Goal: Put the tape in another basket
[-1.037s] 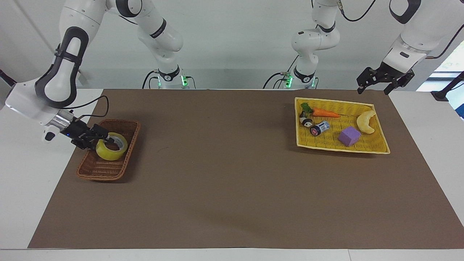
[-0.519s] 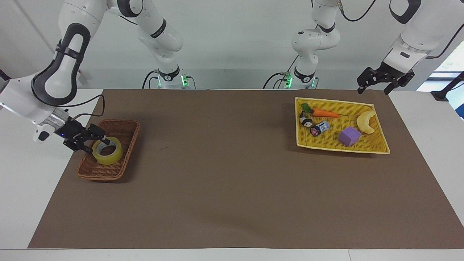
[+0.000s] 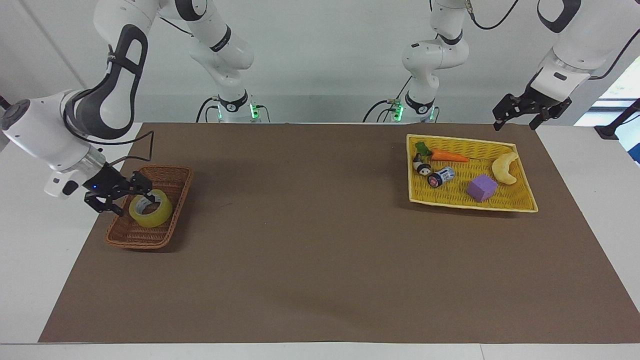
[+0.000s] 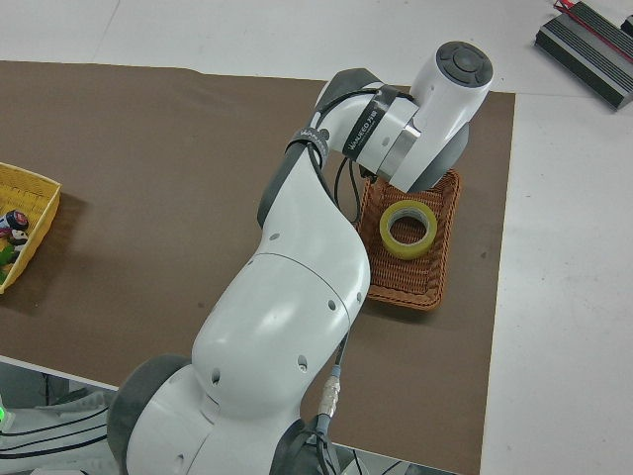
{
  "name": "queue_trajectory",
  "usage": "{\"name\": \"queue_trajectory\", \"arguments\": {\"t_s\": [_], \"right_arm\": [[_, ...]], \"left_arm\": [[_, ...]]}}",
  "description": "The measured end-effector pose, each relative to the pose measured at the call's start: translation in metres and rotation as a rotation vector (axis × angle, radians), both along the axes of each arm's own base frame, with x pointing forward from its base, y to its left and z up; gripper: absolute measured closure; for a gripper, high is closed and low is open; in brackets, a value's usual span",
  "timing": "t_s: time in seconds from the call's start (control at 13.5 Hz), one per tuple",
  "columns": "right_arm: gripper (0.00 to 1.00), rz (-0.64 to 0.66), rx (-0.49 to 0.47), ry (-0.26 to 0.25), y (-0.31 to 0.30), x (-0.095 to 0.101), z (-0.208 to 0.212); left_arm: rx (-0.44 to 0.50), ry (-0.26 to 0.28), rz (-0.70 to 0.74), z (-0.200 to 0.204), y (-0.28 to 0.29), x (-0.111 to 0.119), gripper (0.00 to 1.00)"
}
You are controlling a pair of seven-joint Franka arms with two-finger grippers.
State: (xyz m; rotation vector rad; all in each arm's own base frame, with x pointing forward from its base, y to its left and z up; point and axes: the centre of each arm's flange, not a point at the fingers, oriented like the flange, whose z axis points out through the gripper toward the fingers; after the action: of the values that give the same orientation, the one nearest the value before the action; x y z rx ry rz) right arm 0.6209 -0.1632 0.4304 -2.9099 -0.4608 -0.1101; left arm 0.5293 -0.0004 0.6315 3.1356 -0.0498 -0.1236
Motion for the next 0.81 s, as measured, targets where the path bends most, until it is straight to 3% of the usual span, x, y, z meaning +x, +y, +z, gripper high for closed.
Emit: {"name": "queue_trajectory", "arguments": {"t_s": [0.44, 0.81], "right_arm": [[0.00, -0.108, -0.069, 0.038, 0.070, 0.004, 0.023], [0.00, -0.238, -0.128, 0.085, 0.149, -0.009, 0.029]], "left_arm": [[0.000, -0.004, 0.001, 0.001, 0.000, 0.000, 0.00], [0.000, -0.016, 0.002, 0.007, 0.001, 0.002, 0.00]]}}
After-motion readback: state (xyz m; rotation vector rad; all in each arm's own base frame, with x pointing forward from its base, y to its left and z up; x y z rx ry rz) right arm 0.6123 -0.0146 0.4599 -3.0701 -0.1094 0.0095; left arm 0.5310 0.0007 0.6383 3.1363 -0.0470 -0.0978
